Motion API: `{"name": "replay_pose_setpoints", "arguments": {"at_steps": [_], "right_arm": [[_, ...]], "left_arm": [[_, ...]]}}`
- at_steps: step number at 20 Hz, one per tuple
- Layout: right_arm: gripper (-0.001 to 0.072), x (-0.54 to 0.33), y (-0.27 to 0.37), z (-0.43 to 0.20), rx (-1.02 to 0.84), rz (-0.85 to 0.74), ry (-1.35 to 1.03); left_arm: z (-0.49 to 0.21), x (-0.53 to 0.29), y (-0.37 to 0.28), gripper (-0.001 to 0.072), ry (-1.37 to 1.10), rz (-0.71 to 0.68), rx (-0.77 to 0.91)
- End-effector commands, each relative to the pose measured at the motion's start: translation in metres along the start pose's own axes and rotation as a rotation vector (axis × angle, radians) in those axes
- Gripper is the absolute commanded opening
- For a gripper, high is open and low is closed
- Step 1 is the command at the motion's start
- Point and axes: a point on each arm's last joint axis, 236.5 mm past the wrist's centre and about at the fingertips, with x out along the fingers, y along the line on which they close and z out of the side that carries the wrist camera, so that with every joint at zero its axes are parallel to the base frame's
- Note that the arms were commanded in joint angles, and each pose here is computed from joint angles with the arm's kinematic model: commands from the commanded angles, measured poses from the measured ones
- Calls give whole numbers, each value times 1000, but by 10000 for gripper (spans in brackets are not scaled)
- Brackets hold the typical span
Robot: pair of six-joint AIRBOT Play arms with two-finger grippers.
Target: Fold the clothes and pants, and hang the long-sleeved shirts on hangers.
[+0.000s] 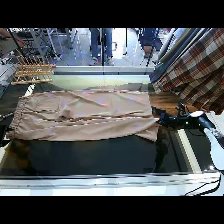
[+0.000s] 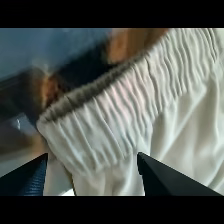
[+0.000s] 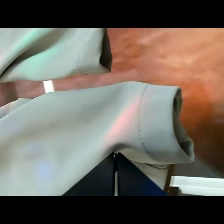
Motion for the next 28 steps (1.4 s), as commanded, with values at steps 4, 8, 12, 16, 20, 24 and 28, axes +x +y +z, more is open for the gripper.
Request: {"name": "replay_pose_setpoints", "arguments": {"at_steps": [4, 8, 12, 16, 20, 24, 28], "right_arm": [[14, 0, 1, 0, -1, 2, 1], [12, -22, 32, 46, 38, 63, -109], [11, -126, 138, 143, -204, 170, -354], [19, -149, 141, 96, -311, 43, -115], [406, -79, 69, -1, -173, 1, 249], [520, -31, 7, -43, -108, -81, 301], [521, -8, -18, -53, -150, -98, 305]], "left_arm": [[-1, 25, 1, 17, -5, 1, -34], [17, 6, -68, 13, -56, -251, -19], [41, -81, -186, 13, -84, -617, 75], [27, -103, -204, 14, -26, -633, 172], [-3, -81, -189, 15, 127, -602, 194], [-2, -78, -186, 15, 134, -600, 190], [0, -78, -185, 15, 125, -599, 187]]}}
